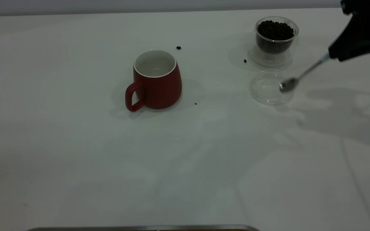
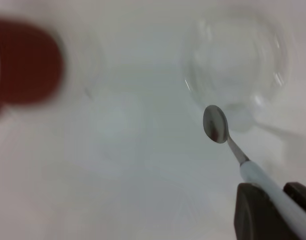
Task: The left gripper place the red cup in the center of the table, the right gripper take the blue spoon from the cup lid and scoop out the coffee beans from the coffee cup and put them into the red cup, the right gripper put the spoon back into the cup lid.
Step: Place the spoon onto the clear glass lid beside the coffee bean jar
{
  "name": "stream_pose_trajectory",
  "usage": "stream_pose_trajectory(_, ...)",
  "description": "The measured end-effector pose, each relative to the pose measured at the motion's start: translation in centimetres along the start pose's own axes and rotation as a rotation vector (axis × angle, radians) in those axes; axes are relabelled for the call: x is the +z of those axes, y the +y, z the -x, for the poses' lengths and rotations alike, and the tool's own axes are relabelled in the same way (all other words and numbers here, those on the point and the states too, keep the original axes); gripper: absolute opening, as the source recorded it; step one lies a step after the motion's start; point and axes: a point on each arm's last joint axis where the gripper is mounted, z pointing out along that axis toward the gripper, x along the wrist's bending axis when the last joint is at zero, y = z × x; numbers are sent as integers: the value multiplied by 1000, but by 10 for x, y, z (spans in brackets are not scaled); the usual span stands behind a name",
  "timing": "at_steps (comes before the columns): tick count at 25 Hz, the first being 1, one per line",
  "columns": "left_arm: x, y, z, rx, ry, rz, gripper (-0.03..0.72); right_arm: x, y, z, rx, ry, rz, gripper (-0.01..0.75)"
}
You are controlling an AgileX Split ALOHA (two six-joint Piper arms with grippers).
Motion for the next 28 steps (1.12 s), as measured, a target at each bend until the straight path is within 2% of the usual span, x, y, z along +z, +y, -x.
stream_pose_trajectory(4,0,0,0,0,0,0,587,-12,14,9,67,131,141,103)
stream_pose_trajectory(6,0,0,0,0,0,0,587,-13,16,16,73,176,169,103)
stream_pose_trajectory(10,0,0,0,0,0,0,587,11,5,35,124,213,119,103)
stream_pose_trajectory(16,0,0,0,0,0,0,587,45,-15,48,236,337,50,103)
stream_pose_trajectory(28,0,0,0,0,0,0,587,70,-32,67,322,309,22,103)
